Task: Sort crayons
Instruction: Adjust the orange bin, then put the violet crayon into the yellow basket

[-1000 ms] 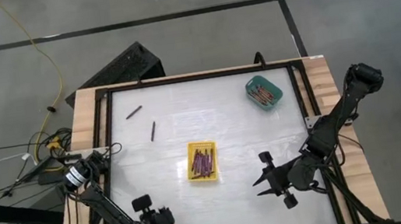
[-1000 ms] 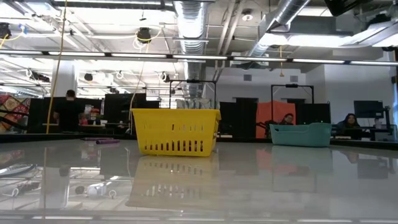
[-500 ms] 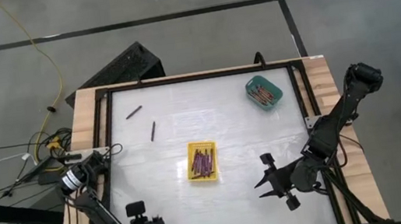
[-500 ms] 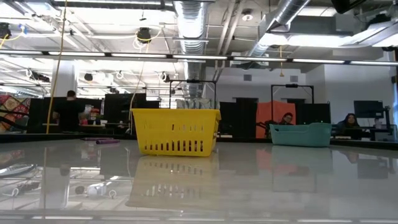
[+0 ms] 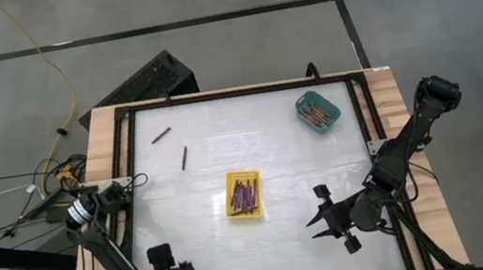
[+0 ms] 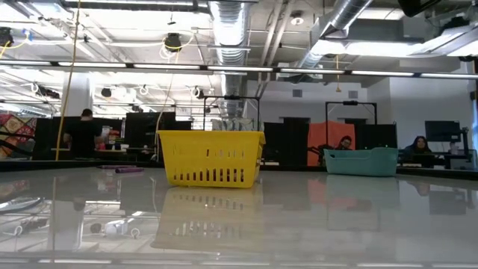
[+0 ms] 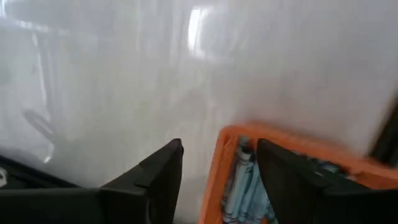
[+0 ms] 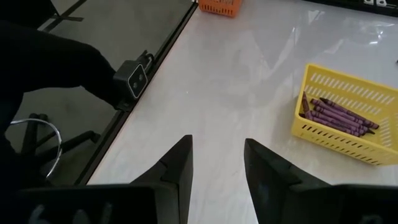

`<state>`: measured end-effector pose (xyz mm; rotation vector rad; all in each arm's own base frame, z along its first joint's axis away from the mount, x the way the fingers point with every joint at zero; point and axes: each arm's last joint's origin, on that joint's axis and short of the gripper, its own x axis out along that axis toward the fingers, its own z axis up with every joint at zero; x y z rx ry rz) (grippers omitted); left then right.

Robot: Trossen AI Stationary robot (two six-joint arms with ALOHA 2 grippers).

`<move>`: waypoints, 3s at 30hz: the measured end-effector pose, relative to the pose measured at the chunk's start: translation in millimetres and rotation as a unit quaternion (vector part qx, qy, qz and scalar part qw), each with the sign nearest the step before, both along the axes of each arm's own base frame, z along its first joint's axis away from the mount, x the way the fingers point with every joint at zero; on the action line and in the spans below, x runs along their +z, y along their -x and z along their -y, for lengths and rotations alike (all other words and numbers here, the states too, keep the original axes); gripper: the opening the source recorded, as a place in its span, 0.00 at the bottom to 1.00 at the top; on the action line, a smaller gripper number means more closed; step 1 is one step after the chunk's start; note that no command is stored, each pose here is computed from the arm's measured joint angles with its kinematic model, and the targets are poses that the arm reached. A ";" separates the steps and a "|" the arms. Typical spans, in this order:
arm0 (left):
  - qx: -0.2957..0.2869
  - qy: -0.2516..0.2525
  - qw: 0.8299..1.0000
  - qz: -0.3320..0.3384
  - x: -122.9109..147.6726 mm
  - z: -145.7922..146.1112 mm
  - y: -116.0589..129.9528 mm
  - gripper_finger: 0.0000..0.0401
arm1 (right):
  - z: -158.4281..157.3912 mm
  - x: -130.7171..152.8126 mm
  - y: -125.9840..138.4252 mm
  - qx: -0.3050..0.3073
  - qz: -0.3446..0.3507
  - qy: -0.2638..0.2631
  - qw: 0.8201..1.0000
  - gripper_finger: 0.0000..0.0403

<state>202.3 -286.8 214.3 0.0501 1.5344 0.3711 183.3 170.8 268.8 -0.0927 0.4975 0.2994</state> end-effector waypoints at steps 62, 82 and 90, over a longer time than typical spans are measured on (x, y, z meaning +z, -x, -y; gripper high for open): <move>0.230 0.151 0.961 -0.029 -68.5 -570.7 19.3 0.24 | 8.7 -36.2 -44.0 -0.029 -0.062 0.004 0.998 0.34; 0.197 0.139 0.970 -0.021 -38.0 -540.9 -14.5 0.00 | 5.1 -37.1 -40.8 -0.022 -0.073 -0.009 0.997 0.34; 0.073 0.101 0.992 0.031 7.3 -486.2 -71.7 0.00 | -5.3 -36.9 -32.9 -0.006 -0.076 -0.021 0.997 0.34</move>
